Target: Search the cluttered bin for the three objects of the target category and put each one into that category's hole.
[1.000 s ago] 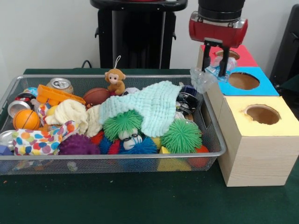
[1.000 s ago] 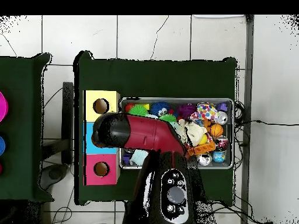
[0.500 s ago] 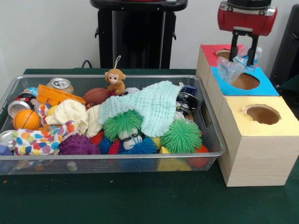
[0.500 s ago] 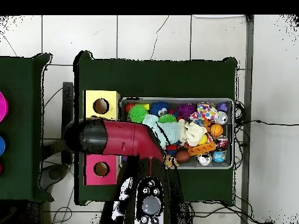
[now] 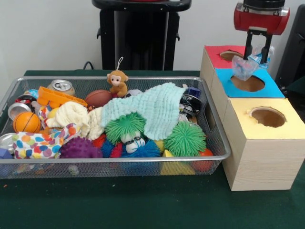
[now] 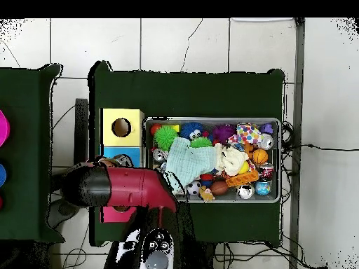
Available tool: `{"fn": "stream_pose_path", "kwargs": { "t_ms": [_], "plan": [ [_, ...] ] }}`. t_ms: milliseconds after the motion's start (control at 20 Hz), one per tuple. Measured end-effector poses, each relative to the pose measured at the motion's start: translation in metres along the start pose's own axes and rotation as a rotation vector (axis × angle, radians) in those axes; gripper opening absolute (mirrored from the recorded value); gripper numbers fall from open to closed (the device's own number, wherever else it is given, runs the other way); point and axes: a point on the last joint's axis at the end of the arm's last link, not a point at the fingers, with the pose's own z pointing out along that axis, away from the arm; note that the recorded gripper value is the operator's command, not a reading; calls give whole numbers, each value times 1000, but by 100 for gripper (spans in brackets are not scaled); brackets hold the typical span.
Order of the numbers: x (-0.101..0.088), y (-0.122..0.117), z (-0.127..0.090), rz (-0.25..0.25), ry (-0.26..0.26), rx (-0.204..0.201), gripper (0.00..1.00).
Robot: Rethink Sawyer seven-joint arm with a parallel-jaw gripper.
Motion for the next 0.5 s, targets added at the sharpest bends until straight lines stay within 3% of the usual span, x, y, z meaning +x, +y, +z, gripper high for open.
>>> {"fn": "stream_pose_path", "kwargs": {
  "t_ms": [500],
  "plan": [
    [10,-7,34,40,-61,-23,0]
  ]
}}
